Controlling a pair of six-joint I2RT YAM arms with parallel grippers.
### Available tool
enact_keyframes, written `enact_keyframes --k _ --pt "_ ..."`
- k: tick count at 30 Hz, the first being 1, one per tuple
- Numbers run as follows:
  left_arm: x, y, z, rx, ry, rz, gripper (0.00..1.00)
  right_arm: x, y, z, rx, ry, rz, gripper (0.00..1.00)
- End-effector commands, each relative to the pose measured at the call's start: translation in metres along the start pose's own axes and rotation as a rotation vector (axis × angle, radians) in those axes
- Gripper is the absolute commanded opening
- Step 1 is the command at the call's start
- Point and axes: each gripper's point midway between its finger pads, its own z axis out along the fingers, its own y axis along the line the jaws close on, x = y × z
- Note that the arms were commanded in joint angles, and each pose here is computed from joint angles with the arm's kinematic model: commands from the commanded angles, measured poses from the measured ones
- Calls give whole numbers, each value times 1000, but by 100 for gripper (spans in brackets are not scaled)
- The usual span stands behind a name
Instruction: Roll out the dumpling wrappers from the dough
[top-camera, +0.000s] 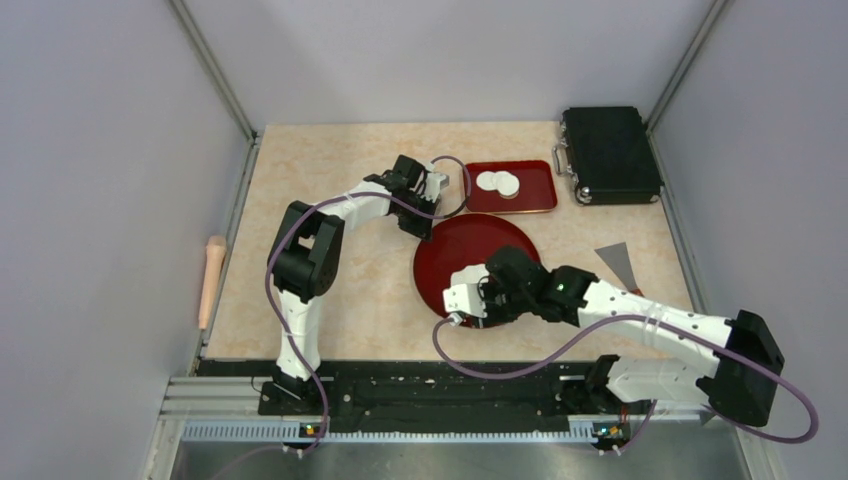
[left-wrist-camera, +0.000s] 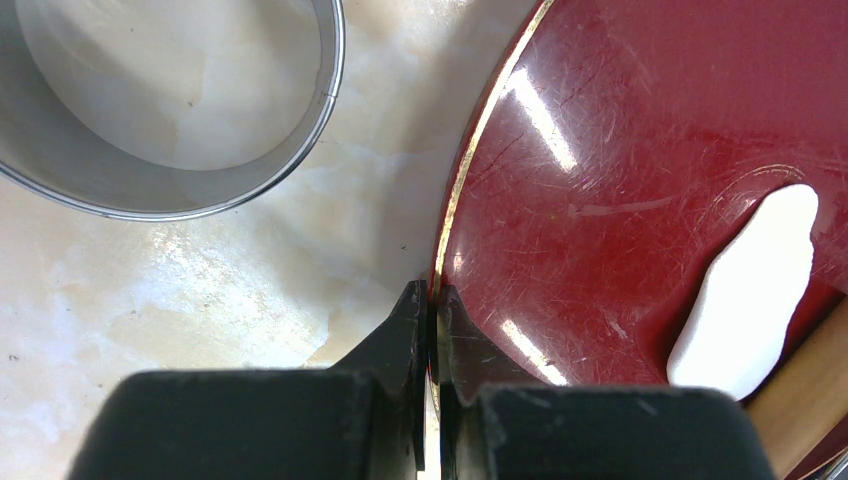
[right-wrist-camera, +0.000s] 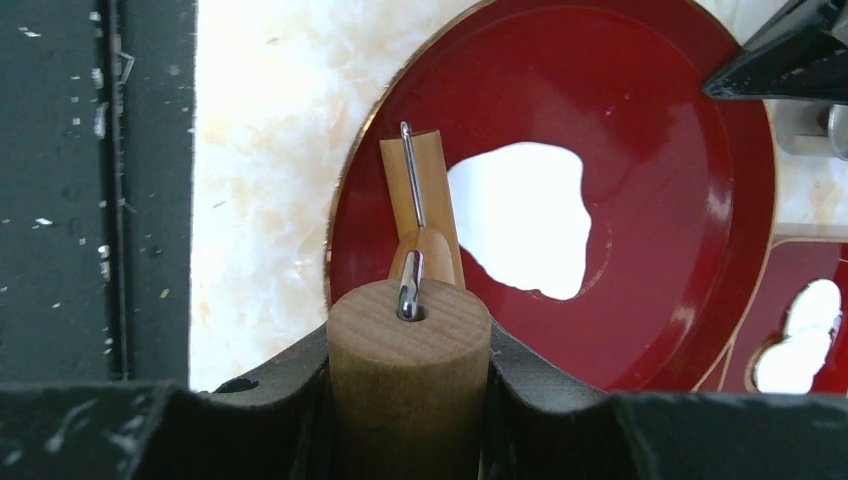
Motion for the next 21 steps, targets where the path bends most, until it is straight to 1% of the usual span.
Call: enact_keyframes --k 1,3,5,10,13,19,21 --pt "19 24 13 -89 44 20 0 52 94 -10 -358 203 132 0" --pt "19 24 13 -89 45 20 0 47 89 -10 -336 192 141 0" --pt "19 24 13 -88 44 22 0 39 72 -12 -260 170 141 0" --pt "20 24 14 -87 47 21 0 9 -2 -32 22 86 142 0" --pt "20 24 14 -86 48 21 0 -7 -36 -45 144 37 146 0" --pt "19 24 14 -87 50 19 0 -23 -70 -46 269 -4 145 0" --pt "19 24 14 -86 49 20 0 -25 -74 -41 280 -13 135 0"
